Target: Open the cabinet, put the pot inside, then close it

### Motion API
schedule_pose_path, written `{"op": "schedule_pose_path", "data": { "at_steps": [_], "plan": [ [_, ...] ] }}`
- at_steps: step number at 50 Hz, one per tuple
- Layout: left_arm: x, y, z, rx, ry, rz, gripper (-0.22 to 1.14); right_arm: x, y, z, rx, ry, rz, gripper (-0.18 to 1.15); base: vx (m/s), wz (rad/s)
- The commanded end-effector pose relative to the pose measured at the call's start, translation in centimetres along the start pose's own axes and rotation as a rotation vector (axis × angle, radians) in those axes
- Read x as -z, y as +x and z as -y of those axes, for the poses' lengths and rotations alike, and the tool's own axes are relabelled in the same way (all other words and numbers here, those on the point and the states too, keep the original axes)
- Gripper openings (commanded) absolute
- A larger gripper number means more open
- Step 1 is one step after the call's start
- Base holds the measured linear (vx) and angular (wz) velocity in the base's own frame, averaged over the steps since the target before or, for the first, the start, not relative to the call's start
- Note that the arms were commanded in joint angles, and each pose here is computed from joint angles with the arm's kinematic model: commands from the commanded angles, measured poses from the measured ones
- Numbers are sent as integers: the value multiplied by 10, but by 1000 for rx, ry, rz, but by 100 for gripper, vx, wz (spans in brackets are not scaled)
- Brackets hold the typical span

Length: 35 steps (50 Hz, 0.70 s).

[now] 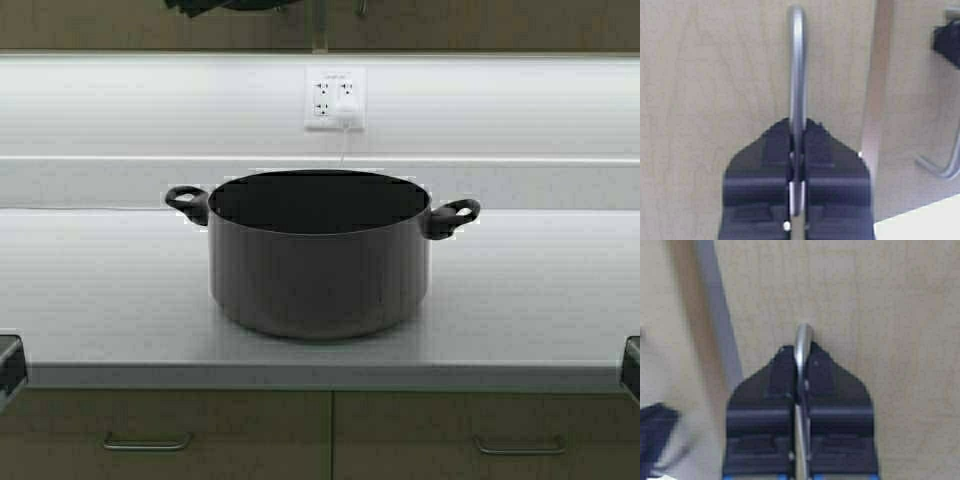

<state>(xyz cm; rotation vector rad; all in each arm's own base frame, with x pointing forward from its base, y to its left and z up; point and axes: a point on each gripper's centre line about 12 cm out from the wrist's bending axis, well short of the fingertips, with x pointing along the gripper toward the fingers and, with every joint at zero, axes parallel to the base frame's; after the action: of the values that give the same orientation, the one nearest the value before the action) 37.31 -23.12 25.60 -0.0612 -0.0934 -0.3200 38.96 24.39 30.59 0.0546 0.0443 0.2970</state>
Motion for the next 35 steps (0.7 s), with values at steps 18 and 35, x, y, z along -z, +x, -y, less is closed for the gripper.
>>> {"op": "schedule_pose_path", "data": {
  "at_steps": [18, 35],
  "plan": [
    [-22, -109, -16, 98, 14, -123, 2, 5, -103, 8, -165, -68, -121, 7, 2, -1],
    [-50, -168, -48, 124, 40, -176, 2, 16, -156, 26, -209, -81, -150, 7, -1, 0]
  ]
}}
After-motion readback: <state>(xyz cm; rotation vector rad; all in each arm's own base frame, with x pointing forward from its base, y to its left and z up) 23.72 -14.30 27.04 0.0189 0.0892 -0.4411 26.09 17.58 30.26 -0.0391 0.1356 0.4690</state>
